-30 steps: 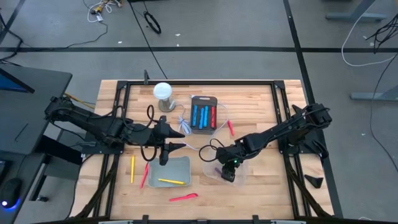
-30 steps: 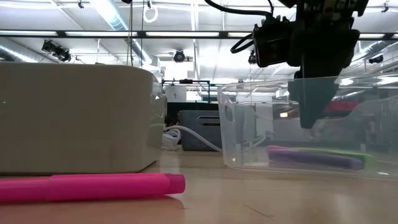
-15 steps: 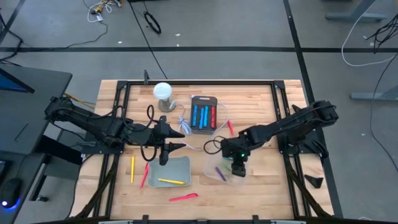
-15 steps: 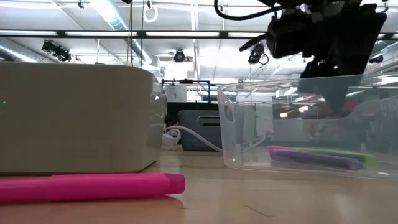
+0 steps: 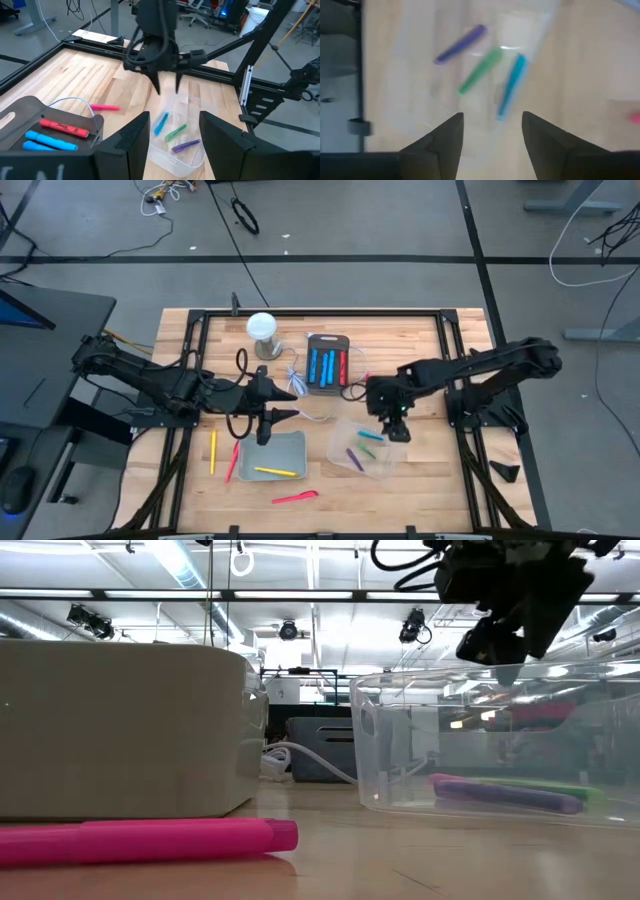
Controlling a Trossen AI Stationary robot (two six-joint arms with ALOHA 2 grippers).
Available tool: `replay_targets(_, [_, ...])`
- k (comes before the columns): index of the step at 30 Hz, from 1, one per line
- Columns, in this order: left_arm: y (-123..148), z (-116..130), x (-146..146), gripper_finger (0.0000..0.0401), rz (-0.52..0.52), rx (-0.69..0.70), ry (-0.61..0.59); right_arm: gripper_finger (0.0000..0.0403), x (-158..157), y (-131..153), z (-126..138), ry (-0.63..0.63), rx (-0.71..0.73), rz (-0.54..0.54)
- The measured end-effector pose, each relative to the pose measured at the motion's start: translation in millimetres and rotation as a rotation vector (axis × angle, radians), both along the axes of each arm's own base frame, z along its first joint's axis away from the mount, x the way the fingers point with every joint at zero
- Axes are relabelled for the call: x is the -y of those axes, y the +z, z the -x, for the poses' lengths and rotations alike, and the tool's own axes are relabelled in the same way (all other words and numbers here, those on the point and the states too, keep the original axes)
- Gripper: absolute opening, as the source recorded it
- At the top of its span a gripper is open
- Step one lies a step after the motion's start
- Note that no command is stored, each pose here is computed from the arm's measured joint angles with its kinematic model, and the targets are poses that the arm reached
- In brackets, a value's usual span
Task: Pick & Place Markers
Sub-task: Put the pink pen into the transparent bin
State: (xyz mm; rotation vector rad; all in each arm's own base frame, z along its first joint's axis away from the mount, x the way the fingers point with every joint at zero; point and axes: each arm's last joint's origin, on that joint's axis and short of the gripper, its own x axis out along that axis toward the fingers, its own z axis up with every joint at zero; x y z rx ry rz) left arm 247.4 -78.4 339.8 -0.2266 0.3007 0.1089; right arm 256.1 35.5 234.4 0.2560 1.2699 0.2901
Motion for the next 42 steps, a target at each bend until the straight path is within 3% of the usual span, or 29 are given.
replay_targets(5, [0.0,0.0,0.0,0.0179,0.0,0.0,0.001,0.0201,14.1,3.2,2.5,-0.025,0.016,0.058])
replay_targets(12, [0.1,0.0,0.0,0.0179,0.001,0.002,0.001,0.0201,21.0,2.5,4.2,-0.12,-0.03,0.047])
replay_targets(19, [0.2,-0.1,0.0,0.0179,0.001,0.002,0.001,0.0201,24.5,1.8,3.8,-0.503,-0.116,0.054])
replay_targets(26, [0.2,-0.1,0.0,0.0179,0.001,0.002,0.001,0.0201,25.0,2.4,1.6,-0.852,-0.181,-0.052])
replay_targets(32, [0.2,-0.1,-0.1,0.0179,0.001,0.002,0.001,0.0201,28.5,0.5,1.6,-1.146,-0.215,-0.064])
replay_targets(38, [0.2,-0.1,0.0,0.0179,0.001,0.002,0.001,0.0201,35.2,-0.8,0.7,-1.261,-0.223,-0.079])
replay_targets(42, [0.3,0.0,-0.1,0.0179,0.001,0.003,0.001,0.0201,50.2,-6.4,-0.6,-1.315,-0.229,-0.028])
